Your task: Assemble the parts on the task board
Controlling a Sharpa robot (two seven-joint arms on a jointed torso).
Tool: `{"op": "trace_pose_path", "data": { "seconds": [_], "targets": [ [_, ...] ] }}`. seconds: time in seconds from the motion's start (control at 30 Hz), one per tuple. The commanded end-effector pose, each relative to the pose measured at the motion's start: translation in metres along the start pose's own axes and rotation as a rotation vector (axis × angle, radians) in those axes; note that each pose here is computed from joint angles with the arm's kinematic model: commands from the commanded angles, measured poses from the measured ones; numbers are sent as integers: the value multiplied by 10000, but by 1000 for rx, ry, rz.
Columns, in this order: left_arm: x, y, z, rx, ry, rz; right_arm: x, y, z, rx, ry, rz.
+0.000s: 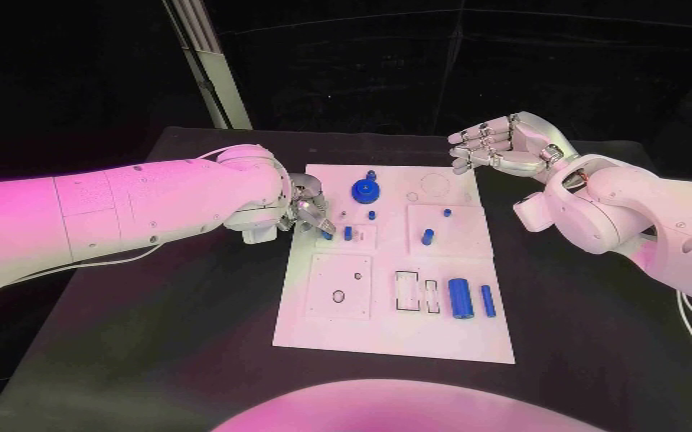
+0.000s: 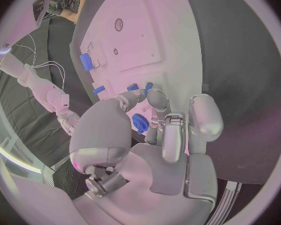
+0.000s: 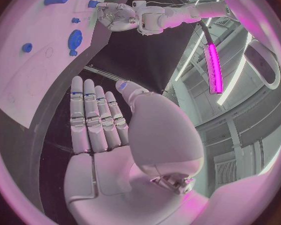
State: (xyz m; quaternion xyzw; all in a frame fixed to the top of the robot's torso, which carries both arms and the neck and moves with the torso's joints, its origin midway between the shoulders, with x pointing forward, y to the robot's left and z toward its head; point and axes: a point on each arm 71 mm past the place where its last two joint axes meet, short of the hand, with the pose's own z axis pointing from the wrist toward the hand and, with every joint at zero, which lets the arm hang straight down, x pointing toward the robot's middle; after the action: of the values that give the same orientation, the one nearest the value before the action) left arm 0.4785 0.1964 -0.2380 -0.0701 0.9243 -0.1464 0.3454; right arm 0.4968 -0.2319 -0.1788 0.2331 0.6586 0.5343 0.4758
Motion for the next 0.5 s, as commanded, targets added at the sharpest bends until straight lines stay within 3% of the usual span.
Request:
{"op": "trace_pose_path", "data": {
  "seconds": [0.03,0.5],
  "targets": [
    [67,12,15,-18,49,30,11,18,7,-8,11,13],
    [46,10,25,-24,25,46,45,33,14,-8,22,18]
  ]
}}
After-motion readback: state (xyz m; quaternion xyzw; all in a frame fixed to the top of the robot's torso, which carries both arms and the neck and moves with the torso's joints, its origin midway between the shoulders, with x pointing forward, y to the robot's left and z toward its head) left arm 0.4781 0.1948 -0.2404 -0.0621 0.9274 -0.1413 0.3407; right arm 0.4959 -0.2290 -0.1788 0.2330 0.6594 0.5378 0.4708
